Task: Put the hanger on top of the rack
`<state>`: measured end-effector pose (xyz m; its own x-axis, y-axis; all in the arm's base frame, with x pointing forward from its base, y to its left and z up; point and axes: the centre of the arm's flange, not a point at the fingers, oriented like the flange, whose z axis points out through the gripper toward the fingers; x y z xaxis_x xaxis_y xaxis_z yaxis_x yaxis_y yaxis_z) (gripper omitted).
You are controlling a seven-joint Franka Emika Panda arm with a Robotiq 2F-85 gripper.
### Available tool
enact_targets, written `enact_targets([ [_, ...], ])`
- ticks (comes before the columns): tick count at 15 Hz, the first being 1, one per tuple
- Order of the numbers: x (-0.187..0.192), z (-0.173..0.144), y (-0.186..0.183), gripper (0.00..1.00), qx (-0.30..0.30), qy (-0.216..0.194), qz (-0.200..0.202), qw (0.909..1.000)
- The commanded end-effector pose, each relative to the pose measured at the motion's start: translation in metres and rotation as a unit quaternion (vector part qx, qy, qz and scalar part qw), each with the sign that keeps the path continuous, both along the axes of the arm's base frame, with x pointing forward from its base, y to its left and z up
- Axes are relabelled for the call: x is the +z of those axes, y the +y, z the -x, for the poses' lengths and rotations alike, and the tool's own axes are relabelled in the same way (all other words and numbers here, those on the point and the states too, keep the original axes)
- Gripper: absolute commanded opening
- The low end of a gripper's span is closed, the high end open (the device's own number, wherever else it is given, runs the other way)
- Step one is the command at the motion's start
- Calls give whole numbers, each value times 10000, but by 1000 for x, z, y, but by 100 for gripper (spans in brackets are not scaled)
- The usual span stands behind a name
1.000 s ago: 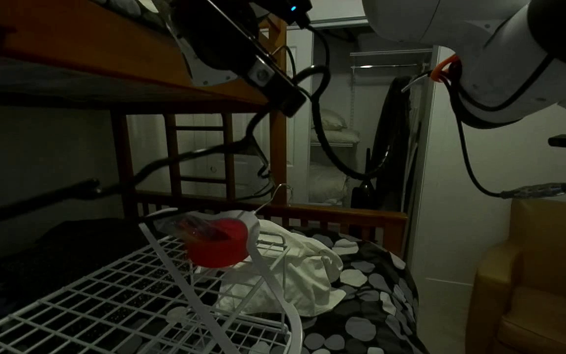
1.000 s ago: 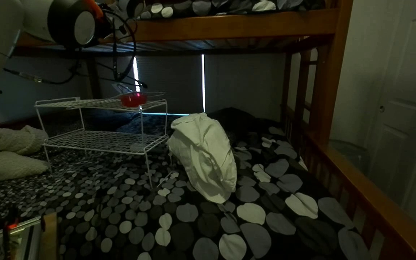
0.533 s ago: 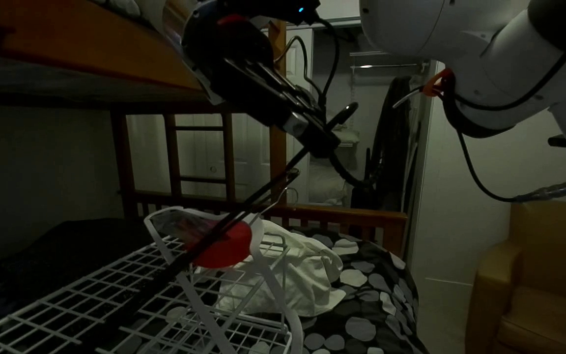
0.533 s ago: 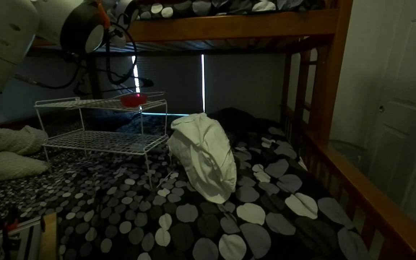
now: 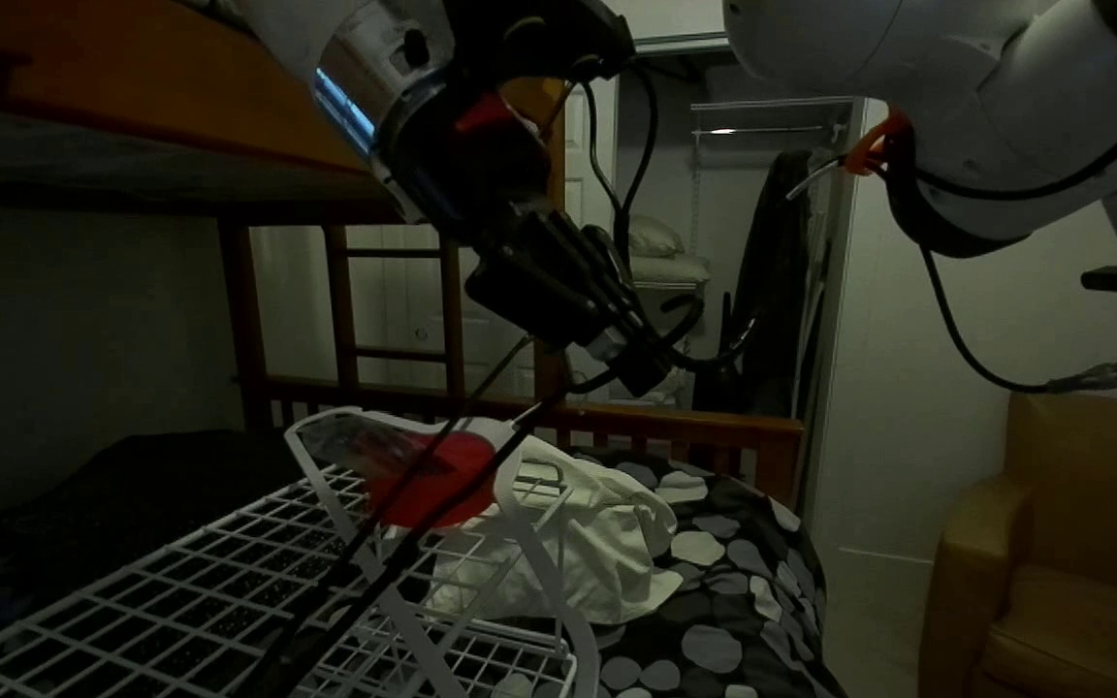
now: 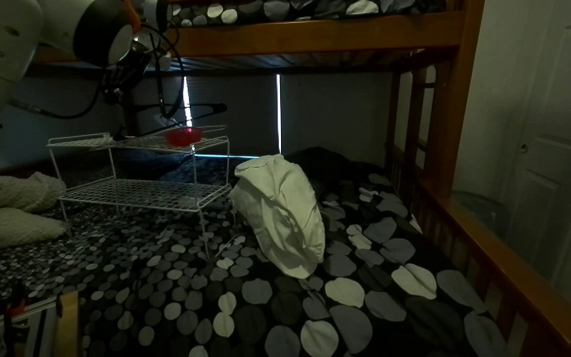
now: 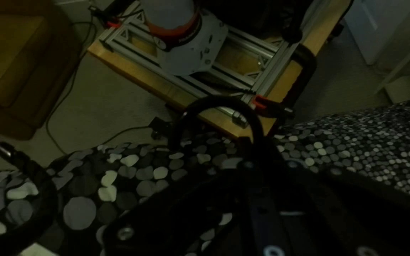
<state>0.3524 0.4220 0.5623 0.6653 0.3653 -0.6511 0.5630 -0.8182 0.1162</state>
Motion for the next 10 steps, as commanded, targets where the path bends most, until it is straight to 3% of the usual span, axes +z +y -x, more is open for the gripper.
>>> enact_targets([
  [1,66,-40,11,2,360,-873,134,9954],
  [2,72,-43,9,2,420,-1048,65,9936],
  [3,15,-14,-9,2,225,-537,5,9983],
  [4,23,-16,-12,8,247,-595,-41,9979],
  [6,27,-21,-14,2,203,-645,-47,9977],
  [10,28,-40,-8,2,674,-959,-573,9914],
])
